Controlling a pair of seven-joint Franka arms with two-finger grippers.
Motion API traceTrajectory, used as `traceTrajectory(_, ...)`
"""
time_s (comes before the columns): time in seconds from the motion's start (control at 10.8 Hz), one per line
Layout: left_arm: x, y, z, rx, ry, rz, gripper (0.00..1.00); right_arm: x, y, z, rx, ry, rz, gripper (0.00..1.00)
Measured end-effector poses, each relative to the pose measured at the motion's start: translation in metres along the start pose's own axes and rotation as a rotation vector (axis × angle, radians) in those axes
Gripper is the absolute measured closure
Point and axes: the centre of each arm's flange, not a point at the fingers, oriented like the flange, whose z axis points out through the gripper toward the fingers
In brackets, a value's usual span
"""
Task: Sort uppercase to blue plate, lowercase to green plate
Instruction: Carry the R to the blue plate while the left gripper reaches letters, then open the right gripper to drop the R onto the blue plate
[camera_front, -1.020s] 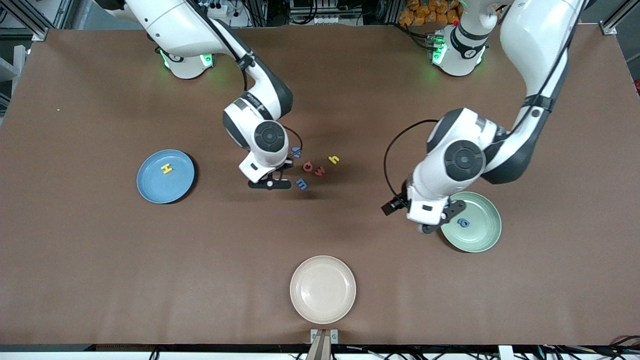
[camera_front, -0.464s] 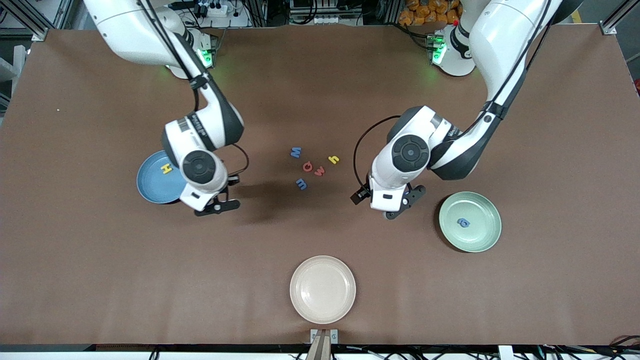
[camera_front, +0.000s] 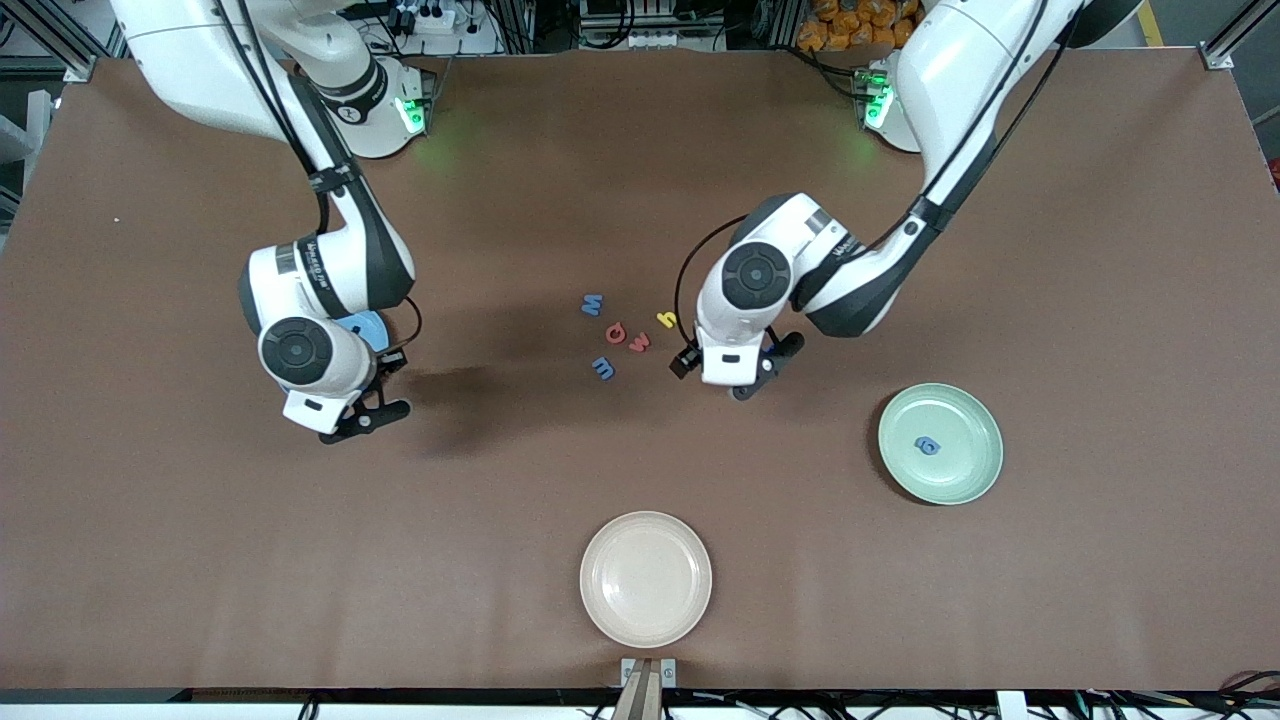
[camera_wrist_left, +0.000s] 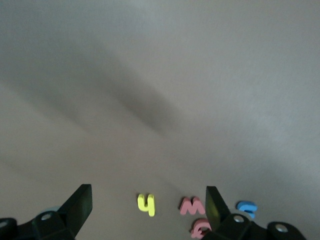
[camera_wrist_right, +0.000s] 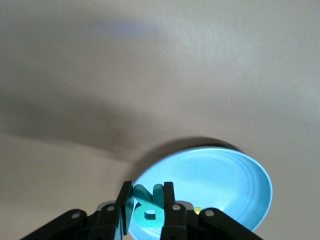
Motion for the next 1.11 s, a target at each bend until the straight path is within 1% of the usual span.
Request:
traceTrajectory(0.09, -0.015, -0.002, 0.008, 0.0, 0.009, 0.004, 0.0, -0.011, 0.011, 0.015, 0.013, 0.012, -0.019, 0.71)
traceTrajectory(0.28, -0.04, -0.005, 0.026, 0.007, 0.048, 0.002, 0.0, -0.034, 0.028, 0.041, 0.085, 0.019, -0.052, 0.71)
traceTrajectory(0.37, -0.048, -0.006, 0.033, 0.004, 0.056, -0.005, 0.0, -0.044, 0.038, 0.049, 0.124, 0.021, -0.063, 0.71)
traceTrajectory(0.46, -0.054, -0.006, 0.038, 0.002, 0.057, -0.006, 0.0, -0.051, 0.044, 0.057, 0.147, 0.029, -0.07, 0.71)
traceTrajectory(0.65, -0.063, -0.009, 0.046, -0.017, 0.052, -0.012, 0.0, -0.062, 0.042, 0.076, 0.147, 0.047, -0.072, 0.71)
traceTrajectory(0.74, -0.071, -0.012, 0.055, -0.026, 0.061, -0.008, 0.0, -0.067, 0.039, 0.087, 0.146, 0.047, -0.078, 0.71)
traceTrajectory(0.93, -0.085, -0.022, 0.075, -0.019, 0.12, -0.008, 0.0, -0.074, 0.036, 0.096, 0.15, 0.036, -0.089, 0.71)
traceTrajectory(1.11, -0.087, -0.027, 0.085, -0.009, 0.132, -0.008, 0.0, -0.076, 0.035, 0.099, 0.156, 0.027, -0.089, 0.71)
